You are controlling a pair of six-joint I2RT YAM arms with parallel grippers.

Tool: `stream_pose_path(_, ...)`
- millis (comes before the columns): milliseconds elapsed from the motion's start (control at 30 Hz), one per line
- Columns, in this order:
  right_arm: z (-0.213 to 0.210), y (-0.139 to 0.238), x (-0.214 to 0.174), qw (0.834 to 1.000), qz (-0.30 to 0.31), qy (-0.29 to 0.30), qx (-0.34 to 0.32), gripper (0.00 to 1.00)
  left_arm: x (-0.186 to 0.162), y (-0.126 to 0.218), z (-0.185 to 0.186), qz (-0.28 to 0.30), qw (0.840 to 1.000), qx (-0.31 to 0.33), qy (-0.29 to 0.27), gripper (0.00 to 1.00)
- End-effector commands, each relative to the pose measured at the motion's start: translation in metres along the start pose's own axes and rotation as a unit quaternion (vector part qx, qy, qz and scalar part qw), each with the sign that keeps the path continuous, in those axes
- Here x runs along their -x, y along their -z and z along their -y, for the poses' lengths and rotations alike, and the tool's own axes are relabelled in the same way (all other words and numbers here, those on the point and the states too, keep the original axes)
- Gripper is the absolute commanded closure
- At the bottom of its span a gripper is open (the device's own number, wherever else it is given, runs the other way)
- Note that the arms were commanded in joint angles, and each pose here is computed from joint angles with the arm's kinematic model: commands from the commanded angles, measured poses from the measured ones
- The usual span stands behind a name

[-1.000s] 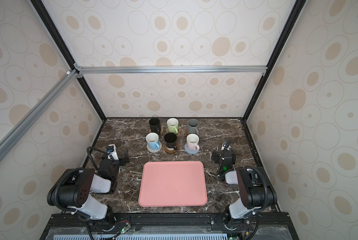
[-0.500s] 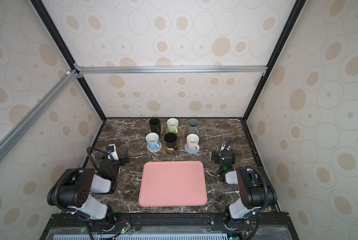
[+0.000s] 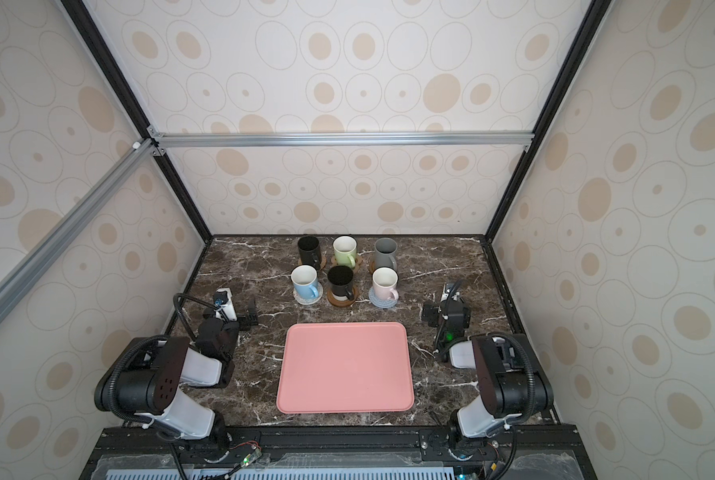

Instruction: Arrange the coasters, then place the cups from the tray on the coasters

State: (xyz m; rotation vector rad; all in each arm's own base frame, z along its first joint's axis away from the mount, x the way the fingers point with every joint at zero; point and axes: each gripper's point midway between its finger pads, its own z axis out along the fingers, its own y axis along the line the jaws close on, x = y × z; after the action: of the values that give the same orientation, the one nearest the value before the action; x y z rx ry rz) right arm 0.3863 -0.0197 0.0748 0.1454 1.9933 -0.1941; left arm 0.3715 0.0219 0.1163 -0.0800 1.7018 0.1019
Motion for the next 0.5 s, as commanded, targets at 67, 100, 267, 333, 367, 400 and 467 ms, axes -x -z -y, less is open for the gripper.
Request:
stream_pose_path(67, -0.0009, 0.0004, 0.0142, 1.0, 0.021, 0.0, 0.001, 0.0, 0.0149, -0.0023, 0.0025, 0.026, 1.0, -0.005, -0.01, 0.0)
stream_pose_path(100, -0.0011, 0.0004, 0.0143, 1.0, 0.021, 0.001, 0.001, 0.0, 0.0151, -0.0023, 0.0022, 0.026, 1.0, -0.004, -0.01, 0.0)
stream_pose_path(267, -0.0009, 0.0004, 0.0143, 1.0, 0.021, 0.0, 0.001, 0.0, 0.0148, -0.0023, 0.0025, 0.026, 1.0, -0.005, -0.01, 0.0)
stream_pose_path(333, -0.0011, 0.0004, 0.0152, 1.0, 0.022, 0.0, 0.001, 0.0, 0.0148, -0.0023, 0.0022, 0.026, 1.0, -0.004, -0.01, 0.0)
stream_pose_path(367, -0.0006, 0.0002, 0.0148, 1.0, 0.021, 0.0, 0.001, 0.0, 0.015, -0.0023, 0.0021, 0.026, 1.0, -0.004, -0.01, 0.0)
stream_pose_path(400, -0.0009, 0.0003, 0.0149, 1.0, 0.021, 0.0, 0.001, 0.0, 0.0148, -0.0022, 0.0025, 0.026, 1.0, -0.005, -0.01, 0.0)
stream_pose_path(467, -0.0009, 0.0, 0.014, 1.0, 0.02, 0.001, 0.001, 0.0, 0.0154, -0.0024, 0.0021, 0.027, 1.0, -0.004, -0.01, 0.0)
